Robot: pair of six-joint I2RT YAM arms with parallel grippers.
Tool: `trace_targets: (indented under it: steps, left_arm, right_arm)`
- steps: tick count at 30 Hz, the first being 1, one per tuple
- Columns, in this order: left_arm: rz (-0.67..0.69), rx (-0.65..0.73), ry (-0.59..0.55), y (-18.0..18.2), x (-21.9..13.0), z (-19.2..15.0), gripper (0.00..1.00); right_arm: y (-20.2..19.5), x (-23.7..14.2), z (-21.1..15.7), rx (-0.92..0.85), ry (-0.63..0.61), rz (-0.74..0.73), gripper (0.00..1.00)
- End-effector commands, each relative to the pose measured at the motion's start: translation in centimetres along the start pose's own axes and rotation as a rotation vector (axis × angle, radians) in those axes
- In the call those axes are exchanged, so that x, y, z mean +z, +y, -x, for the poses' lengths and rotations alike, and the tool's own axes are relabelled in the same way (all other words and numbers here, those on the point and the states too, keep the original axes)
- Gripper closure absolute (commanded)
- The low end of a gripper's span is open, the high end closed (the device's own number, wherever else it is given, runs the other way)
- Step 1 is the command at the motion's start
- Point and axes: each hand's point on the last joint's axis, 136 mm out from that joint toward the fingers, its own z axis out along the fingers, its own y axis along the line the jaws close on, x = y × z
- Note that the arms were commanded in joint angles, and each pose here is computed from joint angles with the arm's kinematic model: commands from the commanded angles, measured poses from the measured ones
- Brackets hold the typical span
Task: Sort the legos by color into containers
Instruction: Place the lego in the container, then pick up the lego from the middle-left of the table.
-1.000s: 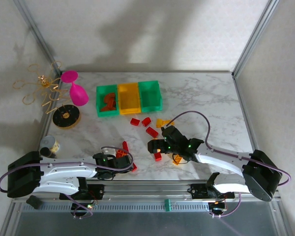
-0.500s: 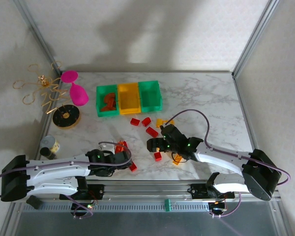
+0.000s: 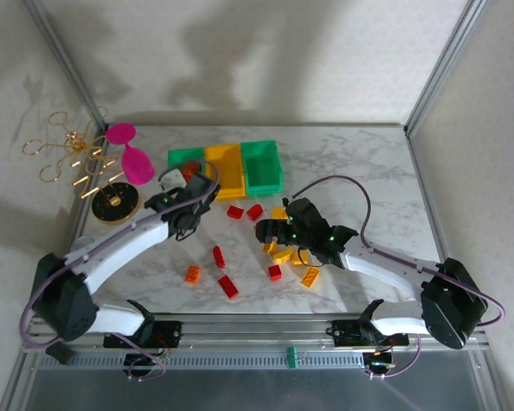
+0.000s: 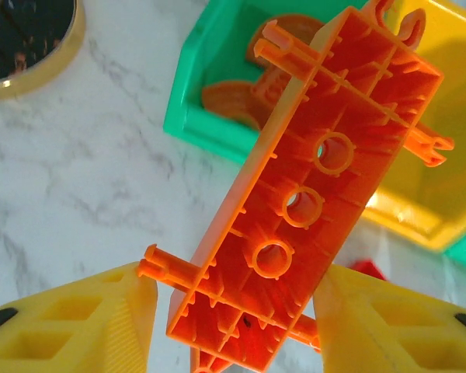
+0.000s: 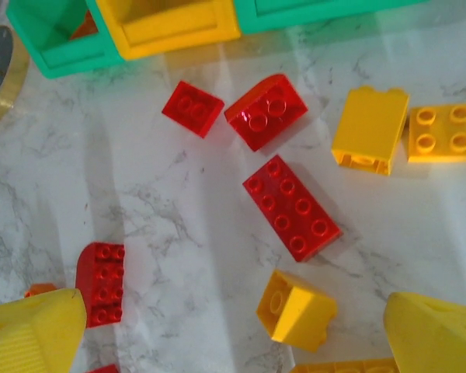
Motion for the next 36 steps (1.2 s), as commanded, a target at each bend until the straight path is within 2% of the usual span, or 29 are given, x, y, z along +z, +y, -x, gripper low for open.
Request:
trace_targets:
  steps: [1, 6, 11, 14, 17, 21, 25, 29, 36]
  left_arm:
    - [0.023, 0.049, -0.056, -1.4, 2.6, 3.2, 0.47]
    - [0.085, 0.036, -0.04, -3.4, 8.1, 5.4, 0.47]
    - [0.131, 0.031, -0.041, -4.7, 11.8, 6.5, 0.44]
    - [0.141, 0.041, -0.027, -4.8, 12.8, 6.5, 0.33]
    - [0.11, 0.052, -0.011, -5.1, 12.1, 6.4, 0.29]
    - [0.061, 0.048, 0.001, -4.4, 9.6, 6.2, 0.27]
    - [-0.006, 0.081, 0.041, -3.0, 6.3, 2.5, 0.26]
    - [-0.006, 0.116, 0.09, 0.1, 3.6, -2.0, 0.25]
    - [-0.001, 0.164, 0.192, 5.2, 0.8, -9.5, 0.23]
  right_arm:
    - [0.3, 0.0, 1.5, -0.006, -0.031, 0.016, 0.02]
    - [0.1, 0.6, 1.8, -0.008, -0.029, 0.014, 0.01]
    - [0.0, 1.2, 2.2, -0.013, -0.026, 0.009, 0.01]
    - [0.0, 1.3, 2.5, -0.017, -0.025, 0.01, 0.01]
    - [0.0, 1.3, 2.7, -0.021, -0.026, 0.012, 0.01]
    - [0.2, 1.2, 2.5, -0.029, -0.016, 0.024, 0.01]
    - [0.3, 1.3, 0.8, -0.029, 0.04, 0.05, 0.01]
    - [0.2, 1.3, -1.4, -0.035, 0.093, 0.044, 0.01]
    - [-0.3, 1.0, -4.6, -0.008, 0.145, 0.04, 0.01]
